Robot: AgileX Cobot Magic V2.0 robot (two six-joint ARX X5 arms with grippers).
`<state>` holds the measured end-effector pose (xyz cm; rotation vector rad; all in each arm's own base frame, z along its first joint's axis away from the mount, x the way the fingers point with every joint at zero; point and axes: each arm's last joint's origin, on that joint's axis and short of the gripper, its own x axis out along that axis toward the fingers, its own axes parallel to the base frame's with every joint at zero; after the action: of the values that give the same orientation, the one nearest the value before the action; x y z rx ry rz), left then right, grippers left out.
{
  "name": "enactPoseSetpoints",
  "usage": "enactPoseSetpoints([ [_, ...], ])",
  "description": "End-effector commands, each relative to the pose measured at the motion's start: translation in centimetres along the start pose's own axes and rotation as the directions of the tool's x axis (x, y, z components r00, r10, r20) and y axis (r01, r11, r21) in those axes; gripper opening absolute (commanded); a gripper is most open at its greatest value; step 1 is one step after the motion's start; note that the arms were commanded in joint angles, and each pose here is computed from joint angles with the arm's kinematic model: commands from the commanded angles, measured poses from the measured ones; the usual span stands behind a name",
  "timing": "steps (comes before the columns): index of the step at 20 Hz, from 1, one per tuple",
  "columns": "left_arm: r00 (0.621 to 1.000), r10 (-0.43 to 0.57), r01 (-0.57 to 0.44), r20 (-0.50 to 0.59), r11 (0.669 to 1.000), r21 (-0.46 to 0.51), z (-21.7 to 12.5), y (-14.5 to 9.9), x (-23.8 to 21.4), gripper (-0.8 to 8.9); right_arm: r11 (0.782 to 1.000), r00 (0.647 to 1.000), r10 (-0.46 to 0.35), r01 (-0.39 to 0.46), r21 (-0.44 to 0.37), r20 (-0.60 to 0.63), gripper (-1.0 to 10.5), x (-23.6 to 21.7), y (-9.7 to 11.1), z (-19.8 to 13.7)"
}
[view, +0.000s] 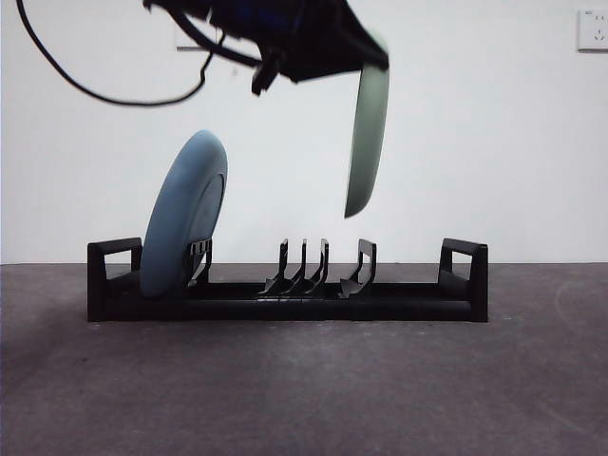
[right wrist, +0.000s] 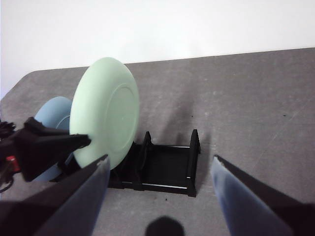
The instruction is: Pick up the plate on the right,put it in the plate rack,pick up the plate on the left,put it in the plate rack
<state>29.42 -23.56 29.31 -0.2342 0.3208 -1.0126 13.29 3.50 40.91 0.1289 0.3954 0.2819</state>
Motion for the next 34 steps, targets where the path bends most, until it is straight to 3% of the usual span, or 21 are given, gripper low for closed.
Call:
enactPoseSetpoints([
  [1, 0.999, 0.042, -0.041, 0.023, 0.999, -0.023, -0.5, 0.7, 0.5, -0.09, 1.000, 1.000, -0.005, 0.004, -0.023, -0.004, 3.4, 0.3, 0.0, -0.1],
  [17, 0.994, 0.091, -0.094, -0.056, 0.993, -0.070, -3.8, 3.1, 2.8, -0.09, 0.999, 0.997, -0.015, 0.013, -0.029, -0.077, 3.4, 2.7, -0.2, -0.1],
  [34, 0.975, 0.164, -0.166, -0.150, 0.986, 0.002, -4.9, 3.5, 2.7, 0.00, 1.000, 0.996, -0.017, 0.014, -0.027, -0.092, 3.4, 3.2, -0.3, -0.2],
])
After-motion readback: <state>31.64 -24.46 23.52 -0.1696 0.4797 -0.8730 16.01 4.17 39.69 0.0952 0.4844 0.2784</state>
